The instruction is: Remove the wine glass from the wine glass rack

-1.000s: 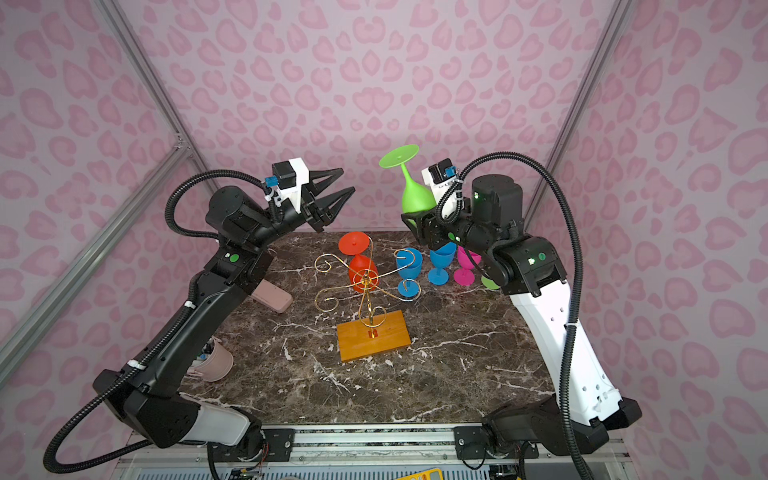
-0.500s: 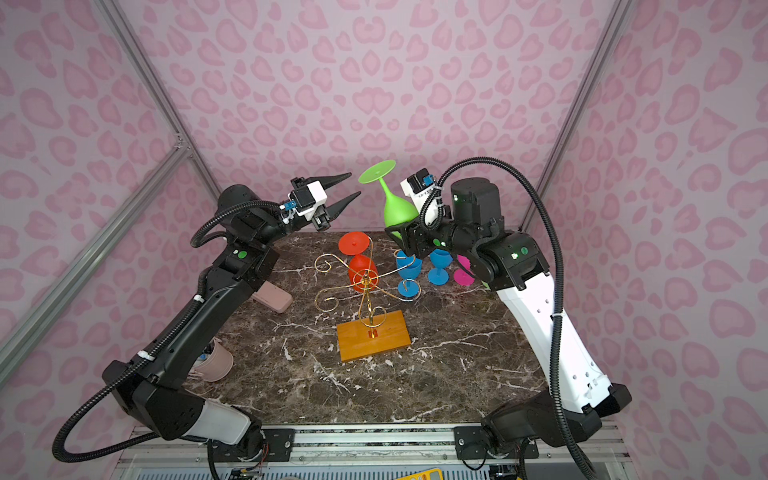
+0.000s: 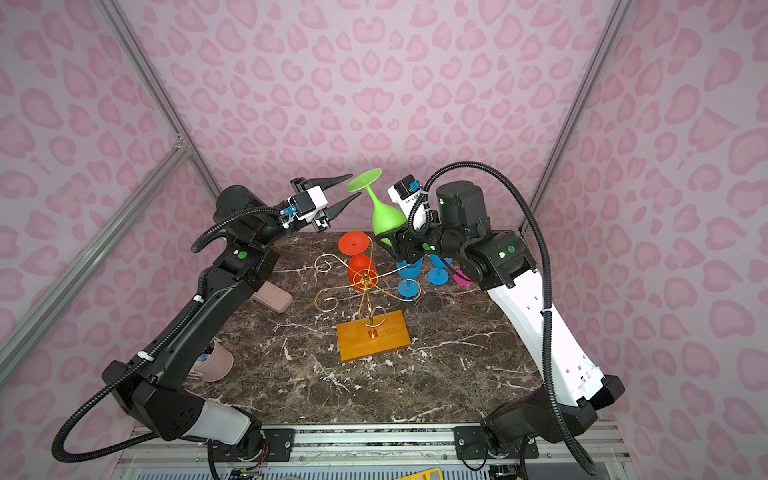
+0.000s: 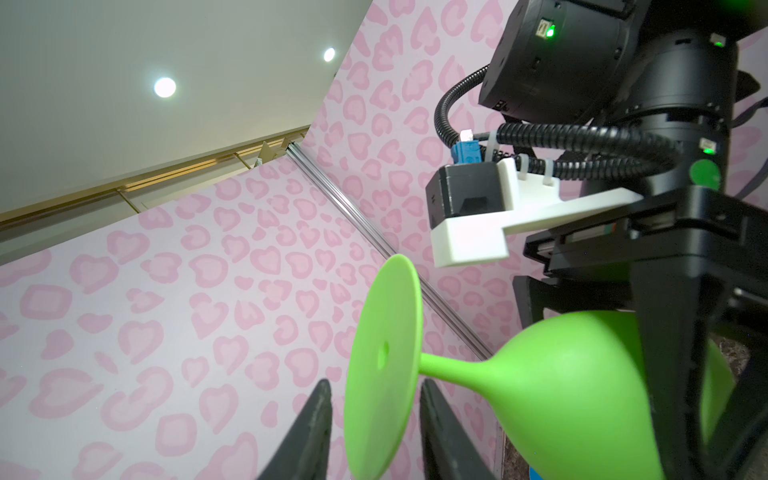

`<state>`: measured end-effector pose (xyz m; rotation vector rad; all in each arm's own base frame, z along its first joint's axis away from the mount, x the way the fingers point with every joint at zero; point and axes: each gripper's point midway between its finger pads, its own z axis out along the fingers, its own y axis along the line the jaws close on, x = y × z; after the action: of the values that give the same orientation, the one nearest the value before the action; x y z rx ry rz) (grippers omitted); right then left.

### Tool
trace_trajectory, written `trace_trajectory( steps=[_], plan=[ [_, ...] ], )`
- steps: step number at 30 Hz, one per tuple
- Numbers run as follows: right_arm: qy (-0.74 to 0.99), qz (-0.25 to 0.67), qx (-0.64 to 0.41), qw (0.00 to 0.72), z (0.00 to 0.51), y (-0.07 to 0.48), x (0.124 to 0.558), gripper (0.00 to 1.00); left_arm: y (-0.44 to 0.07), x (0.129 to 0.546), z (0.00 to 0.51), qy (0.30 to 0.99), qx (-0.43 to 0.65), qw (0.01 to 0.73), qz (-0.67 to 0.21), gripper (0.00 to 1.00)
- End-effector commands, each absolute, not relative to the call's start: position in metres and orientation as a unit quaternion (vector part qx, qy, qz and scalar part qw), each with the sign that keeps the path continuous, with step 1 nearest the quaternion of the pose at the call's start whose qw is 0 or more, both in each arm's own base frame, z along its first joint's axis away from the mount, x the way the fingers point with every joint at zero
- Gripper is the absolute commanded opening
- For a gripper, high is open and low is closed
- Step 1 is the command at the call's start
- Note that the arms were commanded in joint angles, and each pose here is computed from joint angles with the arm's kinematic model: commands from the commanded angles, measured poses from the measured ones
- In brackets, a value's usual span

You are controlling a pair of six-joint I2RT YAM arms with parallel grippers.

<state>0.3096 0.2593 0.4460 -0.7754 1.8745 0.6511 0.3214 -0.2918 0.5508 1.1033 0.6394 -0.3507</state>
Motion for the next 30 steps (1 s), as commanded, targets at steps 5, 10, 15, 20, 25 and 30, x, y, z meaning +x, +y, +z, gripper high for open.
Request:
trace_trajectory(
  steps=[5,10,15,20,25,30],
  plan=[
    [0.763,0.29,-0.312,0.487,0.449,0.268,0.311,0.36,-0.291,0.313,0.557,0.272,0.517,0.798,-0.151,0.17],
    [0.765,0.296,-0.308,0.482,0.448,0.269,0.311,0.48,-0.288,0.315,0.561,0.275,0.509,0.804,-0.141,0.05],
    [0.747,0.312,-0.302,0.503,0.46,0.267,0.303,0.77,-0.283,0.323,0.566,0.297,0.483,0.811,-0.142,0.03],
    [0.71,0.333,-0.291,0.548,0.487,0.257,0.289,0.92,-0.276,0.337,0.571,0.338,0.44,0.818,-0.152,0.03],
    [0.662,0.342,-0.257,0.616,0.518,0.226,0.271,0.94,-0.263,0.356,0.575,0.388,0.379,0.822,-0.174,0.03],
    [0.611,0.329,-0.223,0.685,0.535,0.185,0.25,0.9,-0.244,0.372,0.579,0.428,0.311,0.818,-0.224,0.03]
  ],
)
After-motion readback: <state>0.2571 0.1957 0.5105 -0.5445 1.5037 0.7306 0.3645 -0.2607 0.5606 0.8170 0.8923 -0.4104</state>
